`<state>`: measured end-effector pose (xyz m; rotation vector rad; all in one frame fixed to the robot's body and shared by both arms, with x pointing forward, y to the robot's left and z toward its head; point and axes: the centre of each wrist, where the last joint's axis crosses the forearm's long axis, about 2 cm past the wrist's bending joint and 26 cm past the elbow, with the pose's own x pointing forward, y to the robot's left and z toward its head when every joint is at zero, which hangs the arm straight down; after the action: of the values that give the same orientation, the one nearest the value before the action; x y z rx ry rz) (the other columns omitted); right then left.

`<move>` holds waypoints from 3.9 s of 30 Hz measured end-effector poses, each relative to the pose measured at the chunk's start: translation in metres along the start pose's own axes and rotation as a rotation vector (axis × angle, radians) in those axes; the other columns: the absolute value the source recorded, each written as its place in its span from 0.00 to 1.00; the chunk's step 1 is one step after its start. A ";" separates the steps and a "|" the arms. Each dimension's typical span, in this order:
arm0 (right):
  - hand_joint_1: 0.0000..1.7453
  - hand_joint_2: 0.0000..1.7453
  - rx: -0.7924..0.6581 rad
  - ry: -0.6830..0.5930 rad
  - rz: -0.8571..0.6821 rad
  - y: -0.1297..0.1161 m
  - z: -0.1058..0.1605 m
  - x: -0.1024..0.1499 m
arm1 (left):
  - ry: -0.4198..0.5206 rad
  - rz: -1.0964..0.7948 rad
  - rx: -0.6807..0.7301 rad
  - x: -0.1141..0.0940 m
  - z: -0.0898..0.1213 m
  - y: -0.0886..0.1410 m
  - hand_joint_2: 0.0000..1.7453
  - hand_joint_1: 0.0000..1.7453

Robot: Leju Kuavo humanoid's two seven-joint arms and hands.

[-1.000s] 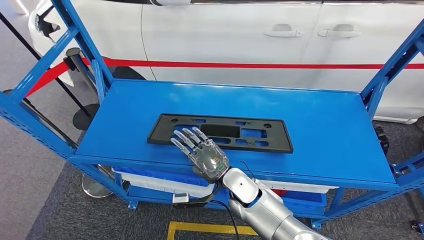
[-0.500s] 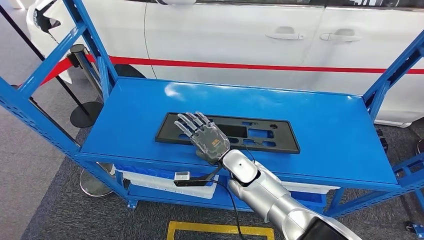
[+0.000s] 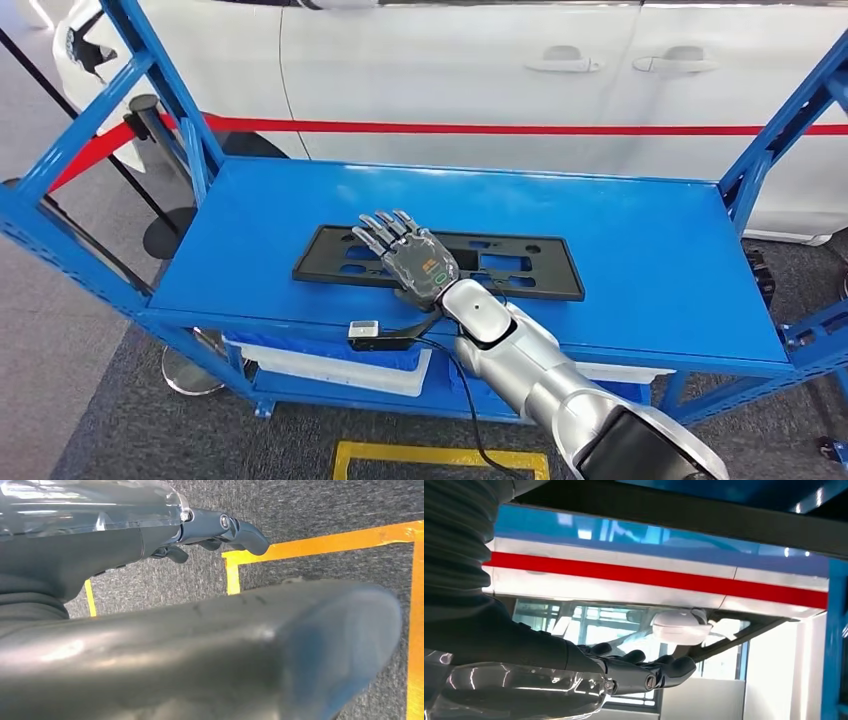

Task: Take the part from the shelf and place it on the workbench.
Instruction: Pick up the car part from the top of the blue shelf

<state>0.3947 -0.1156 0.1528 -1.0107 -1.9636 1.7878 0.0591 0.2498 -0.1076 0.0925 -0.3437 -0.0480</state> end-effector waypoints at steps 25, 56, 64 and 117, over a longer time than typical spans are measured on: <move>0.01 1.00 0.076 0.026 -0.008 0.003 -0.001 -0.016 | -0.037 0.020 0.007 0.000 0.000 0.002 0.00 0.00; 0.90 1.00 0.070 0.098 -0.082 0.012 0.011 -0.027 | -0.097 0.025 0.022 0.003 -0.002 0.011 0.00 0.00; 0.94 1.00 0.077 0.095 -0.082 0.014 0.014 -0.028 | -0.098 0.024 0.023 0.005 -0.003 0.011 0.00 0.00; 1.00 1.00 0.140 0.235 -0.395 0.022 0.024 -0.038 | -0.113 0.034 0.022 0.000 -0.001 0.007 0.00 0.00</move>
<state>0.4127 -0.1588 0.1364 -0.6926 -1.7231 1.4912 0.0597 0.2569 -0.1080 0.1063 -0.4589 -0.0160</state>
